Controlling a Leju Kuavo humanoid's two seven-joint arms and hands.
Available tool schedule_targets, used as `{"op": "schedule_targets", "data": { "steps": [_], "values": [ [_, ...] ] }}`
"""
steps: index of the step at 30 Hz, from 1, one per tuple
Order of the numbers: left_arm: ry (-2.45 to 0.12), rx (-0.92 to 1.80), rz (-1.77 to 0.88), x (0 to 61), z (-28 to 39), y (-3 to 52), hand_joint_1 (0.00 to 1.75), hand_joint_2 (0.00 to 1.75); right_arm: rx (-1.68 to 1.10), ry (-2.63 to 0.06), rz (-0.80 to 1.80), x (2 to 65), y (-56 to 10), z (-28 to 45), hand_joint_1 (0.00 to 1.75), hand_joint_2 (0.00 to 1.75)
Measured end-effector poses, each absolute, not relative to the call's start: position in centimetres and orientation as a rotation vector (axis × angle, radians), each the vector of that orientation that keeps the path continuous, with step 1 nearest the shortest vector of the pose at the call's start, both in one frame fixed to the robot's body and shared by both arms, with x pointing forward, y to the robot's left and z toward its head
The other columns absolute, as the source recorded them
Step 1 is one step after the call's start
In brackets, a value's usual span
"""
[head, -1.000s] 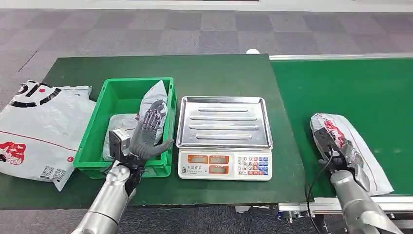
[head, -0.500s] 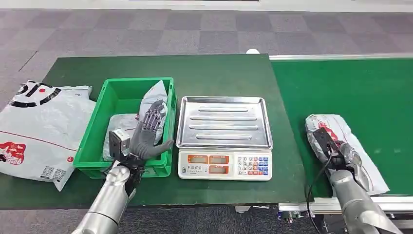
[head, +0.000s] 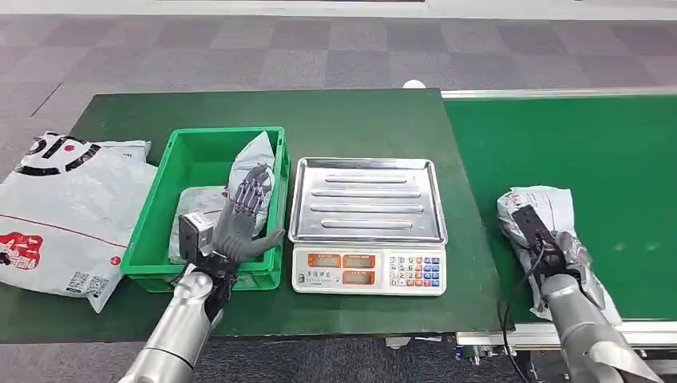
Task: Moved the parcel from conveyor to table for the left to box.
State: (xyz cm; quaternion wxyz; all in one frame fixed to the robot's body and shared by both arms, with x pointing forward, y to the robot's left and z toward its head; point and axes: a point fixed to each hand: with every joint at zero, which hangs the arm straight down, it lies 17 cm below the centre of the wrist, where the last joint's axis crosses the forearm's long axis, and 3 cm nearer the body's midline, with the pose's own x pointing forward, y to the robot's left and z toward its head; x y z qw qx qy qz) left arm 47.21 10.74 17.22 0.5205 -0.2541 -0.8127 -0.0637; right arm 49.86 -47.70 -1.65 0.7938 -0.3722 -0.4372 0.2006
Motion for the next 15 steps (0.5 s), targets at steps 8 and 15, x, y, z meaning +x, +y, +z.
{"op": "schedule_targets", "data": {
  "steps": [8,15],
  "values": [
    [-1.951,-0.605,-0.143,47.1,17.2,10.9,0.0,1.75,-0.962,-1.145,0.397,51.7,-48.0,3.2,1.75,1.75],
    [-1.957,-0.599,-0.131,47.0,17.3,11.2,0.0,1.75,-0.975,-1.614,0.219,53.0,-45.9,11.8,1.75,1.75]
  ]
}}
